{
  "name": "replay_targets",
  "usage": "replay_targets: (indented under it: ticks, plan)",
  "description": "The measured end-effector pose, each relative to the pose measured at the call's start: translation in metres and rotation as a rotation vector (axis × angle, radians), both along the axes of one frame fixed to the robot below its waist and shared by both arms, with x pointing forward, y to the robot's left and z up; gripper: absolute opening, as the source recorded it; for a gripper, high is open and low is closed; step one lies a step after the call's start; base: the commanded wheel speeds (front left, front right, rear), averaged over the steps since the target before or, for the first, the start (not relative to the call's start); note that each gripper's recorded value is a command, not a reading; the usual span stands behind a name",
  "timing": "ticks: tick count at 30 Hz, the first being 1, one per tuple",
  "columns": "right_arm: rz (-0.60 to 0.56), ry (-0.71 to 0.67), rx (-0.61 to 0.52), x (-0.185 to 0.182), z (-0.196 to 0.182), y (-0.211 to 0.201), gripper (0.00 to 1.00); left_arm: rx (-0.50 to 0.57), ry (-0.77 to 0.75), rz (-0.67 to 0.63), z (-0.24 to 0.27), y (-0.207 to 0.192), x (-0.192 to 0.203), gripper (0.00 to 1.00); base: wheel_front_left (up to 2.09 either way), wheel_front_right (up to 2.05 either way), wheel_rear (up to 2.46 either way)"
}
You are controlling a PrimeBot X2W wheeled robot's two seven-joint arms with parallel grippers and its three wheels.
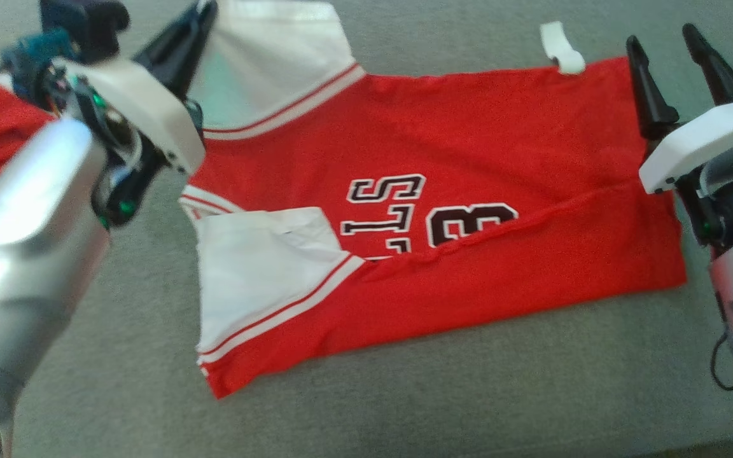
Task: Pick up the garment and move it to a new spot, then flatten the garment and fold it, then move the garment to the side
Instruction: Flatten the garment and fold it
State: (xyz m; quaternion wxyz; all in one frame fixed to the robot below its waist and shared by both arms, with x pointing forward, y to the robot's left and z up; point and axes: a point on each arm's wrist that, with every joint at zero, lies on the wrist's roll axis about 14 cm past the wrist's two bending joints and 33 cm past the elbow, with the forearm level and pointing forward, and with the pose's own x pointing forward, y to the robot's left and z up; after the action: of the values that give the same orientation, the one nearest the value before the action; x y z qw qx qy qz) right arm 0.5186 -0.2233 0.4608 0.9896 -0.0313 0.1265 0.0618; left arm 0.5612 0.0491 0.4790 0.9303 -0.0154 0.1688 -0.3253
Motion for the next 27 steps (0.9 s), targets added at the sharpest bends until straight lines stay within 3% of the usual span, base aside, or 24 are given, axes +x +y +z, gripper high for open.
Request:
replay_targets:
  ticks: [10, 18, 27]
  plan:
    - [0.038, 0.149, -0.106, 0.018, -0.022, -0.002, 1.00, -0.041, -0.039, 0.028, 0.013, 0.022, -0.049, 0.00, 0.00, 0.00, 0.00]
    - [0.006, 0.336, -0.149, 0.010, -0.075, -0.018, 1.00, -0.054, -0.032, 0.016, 0.010, 0.020, -0.059, 0.00, 0.00, 0.00, 0.00]
    - [-0.011, 0.379, -0.157, 0.025, -0.090, -0.021, 1.00, -0.037, 0.000, -0.006, -0.004, 0.015, -0.057, 0.00, 0.00, 0.00, 0.00]
